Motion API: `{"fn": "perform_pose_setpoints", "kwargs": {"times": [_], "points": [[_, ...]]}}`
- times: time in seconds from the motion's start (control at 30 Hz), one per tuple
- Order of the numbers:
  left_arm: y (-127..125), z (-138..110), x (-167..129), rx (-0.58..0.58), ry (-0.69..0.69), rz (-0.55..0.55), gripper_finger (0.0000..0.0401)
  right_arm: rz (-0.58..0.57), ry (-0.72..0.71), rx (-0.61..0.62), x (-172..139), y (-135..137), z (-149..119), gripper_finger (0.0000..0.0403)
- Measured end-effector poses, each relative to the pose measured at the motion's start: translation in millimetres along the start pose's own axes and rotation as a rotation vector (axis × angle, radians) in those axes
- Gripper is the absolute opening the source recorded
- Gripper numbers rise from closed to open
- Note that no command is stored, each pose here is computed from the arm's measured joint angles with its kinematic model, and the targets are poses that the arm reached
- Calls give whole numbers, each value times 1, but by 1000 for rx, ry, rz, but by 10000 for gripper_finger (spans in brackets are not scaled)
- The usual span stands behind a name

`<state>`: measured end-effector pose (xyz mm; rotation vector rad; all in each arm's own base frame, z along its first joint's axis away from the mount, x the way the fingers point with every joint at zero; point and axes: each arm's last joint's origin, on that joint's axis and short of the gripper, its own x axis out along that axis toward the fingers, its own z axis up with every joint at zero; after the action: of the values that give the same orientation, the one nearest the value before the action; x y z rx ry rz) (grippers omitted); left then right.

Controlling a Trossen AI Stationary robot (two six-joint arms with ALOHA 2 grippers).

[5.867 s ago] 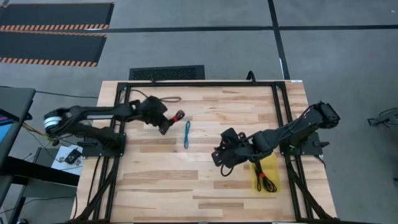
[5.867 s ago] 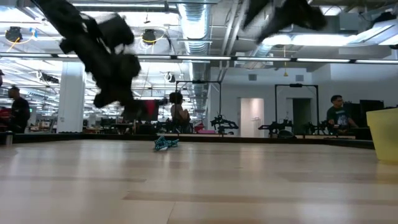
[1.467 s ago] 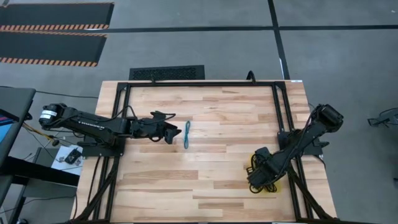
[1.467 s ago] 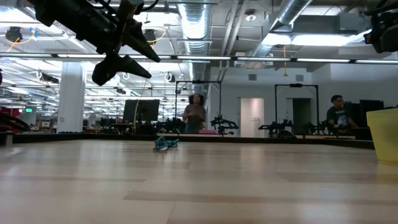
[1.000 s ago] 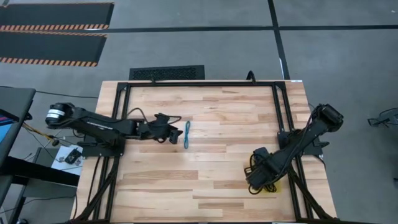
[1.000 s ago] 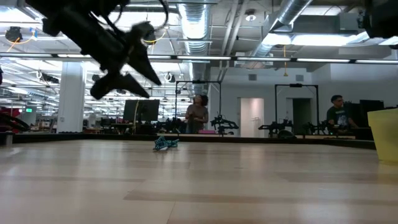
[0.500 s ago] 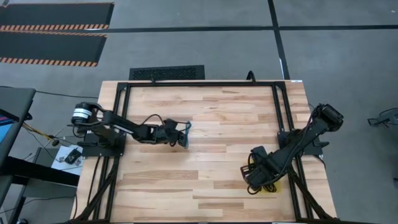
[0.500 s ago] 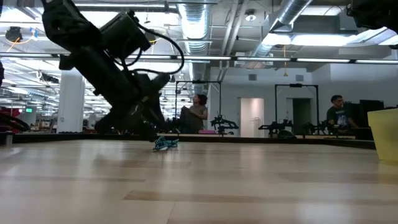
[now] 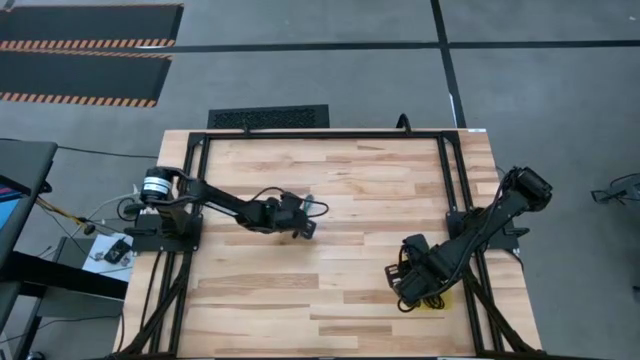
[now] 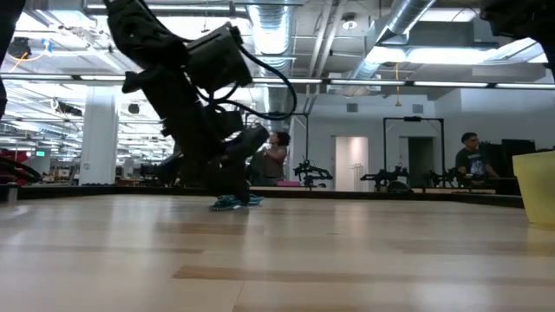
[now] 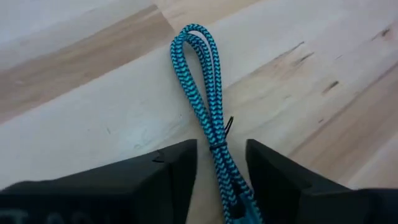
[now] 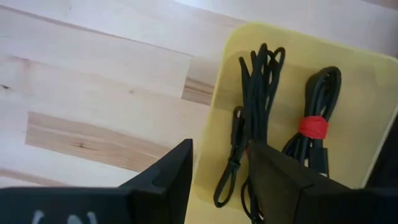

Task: Pick and place USB-C Cables
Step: Put the blue charger cable into the yellow bin

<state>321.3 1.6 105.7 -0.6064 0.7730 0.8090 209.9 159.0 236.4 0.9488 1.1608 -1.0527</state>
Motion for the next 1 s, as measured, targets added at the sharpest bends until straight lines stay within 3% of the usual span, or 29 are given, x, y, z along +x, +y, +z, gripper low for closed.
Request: {"fn": "perform_pose_setpoints", "kwargs": {"times": [0.27,0.47,0.63,0.77,1.0], "points": [[1,3,3,2,27,18,14,14,-22,1,0,1,1,169],[0,5,1,0,72,-33,5,31,-49,1,1,2,1,168],[-4,9,-21,45,134,-139,2,66,-89,6,1,4,2,168],[-10,23,-56,63,70,-236,2,94,-108,11,1,8,5,168],[-11,32,-126,41,-61,-362,1,262,-189,-62,0,25,9,168]]}}
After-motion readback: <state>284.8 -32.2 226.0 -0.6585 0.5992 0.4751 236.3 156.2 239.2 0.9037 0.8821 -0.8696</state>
